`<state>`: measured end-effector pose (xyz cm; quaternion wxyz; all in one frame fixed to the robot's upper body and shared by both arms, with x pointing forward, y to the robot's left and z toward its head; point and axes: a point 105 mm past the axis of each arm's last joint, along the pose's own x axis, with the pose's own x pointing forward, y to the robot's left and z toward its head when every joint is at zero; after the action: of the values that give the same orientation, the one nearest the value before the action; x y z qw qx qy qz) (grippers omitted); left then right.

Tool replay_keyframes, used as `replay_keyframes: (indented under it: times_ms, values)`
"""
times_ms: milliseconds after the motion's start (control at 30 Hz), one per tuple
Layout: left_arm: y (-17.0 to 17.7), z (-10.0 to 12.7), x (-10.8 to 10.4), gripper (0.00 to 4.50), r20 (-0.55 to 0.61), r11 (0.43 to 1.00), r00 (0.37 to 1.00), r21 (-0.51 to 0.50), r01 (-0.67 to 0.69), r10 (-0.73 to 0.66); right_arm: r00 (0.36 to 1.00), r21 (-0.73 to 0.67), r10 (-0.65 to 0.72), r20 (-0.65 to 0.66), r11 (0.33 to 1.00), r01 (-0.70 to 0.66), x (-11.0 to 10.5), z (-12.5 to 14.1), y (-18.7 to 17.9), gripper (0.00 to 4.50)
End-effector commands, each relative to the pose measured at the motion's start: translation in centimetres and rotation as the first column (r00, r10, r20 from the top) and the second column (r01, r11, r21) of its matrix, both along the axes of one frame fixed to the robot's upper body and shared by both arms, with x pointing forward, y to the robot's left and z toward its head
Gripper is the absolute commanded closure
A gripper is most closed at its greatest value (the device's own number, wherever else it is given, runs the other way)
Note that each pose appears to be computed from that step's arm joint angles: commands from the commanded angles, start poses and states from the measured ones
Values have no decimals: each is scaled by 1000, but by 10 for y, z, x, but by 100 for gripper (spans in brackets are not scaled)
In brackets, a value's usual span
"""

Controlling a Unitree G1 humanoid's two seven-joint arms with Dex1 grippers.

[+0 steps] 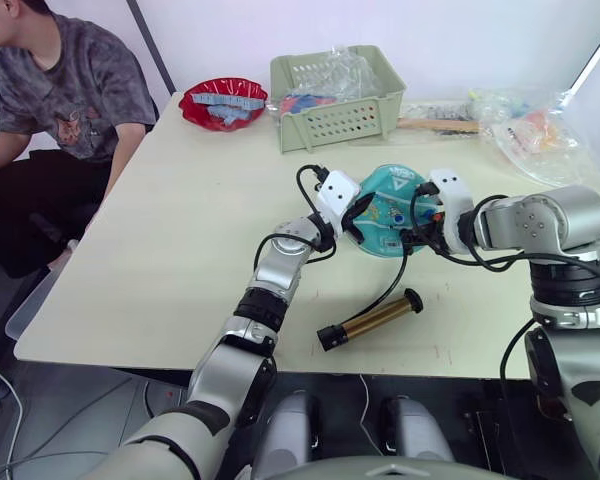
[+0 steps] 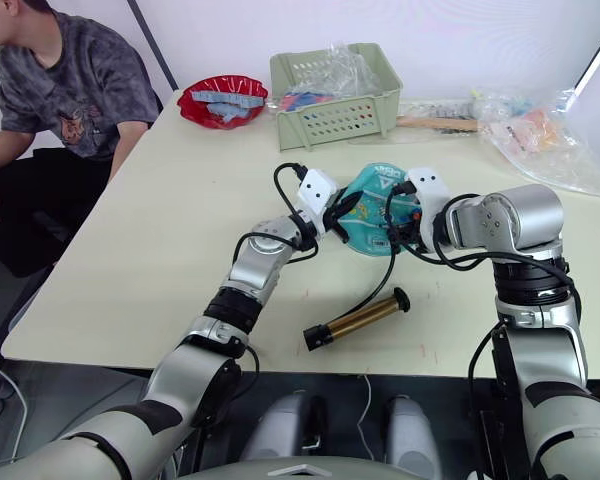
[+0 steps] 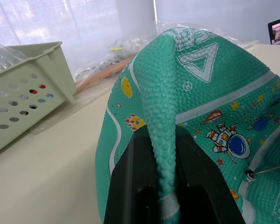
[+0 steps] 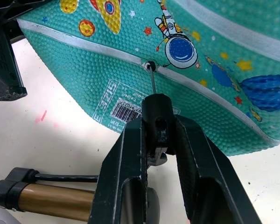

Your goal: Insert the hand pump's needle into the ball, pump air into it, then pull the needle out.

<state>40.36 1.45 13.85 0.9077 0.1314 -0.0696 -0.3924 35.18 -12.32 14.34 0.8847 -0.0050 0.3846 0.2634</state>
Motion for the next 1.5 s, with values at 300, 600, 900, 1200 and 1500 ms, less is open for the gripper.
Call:
replay_keyframes:
  times_ms: [300,600,900,1200,1500]
  values:
    - [-15,-31,-16,447,-88,995,993,45,88,-84,997,-36,16,-75,999,-19,7,2,4,418]
    - [-18,-33,-21,447,-102,994,990,18,104,-101,993,-71,-2,-120,997,-7,17,9,6,418]
    - [-28,-35,-28,447,-106,990,985,-1,139,-139,991,-95,52,-126,993,-64,19,18,25,418]
    - [-31,-43,-30,447,-162,991,978,-21,132,-133,987,-120,70,-144,989,-88,19,11,34,418]
    - [-31,-50,-30,447,-222,991,967,-61,116,-126,982,-148,108,-155,980,-132,20,3,47,418]
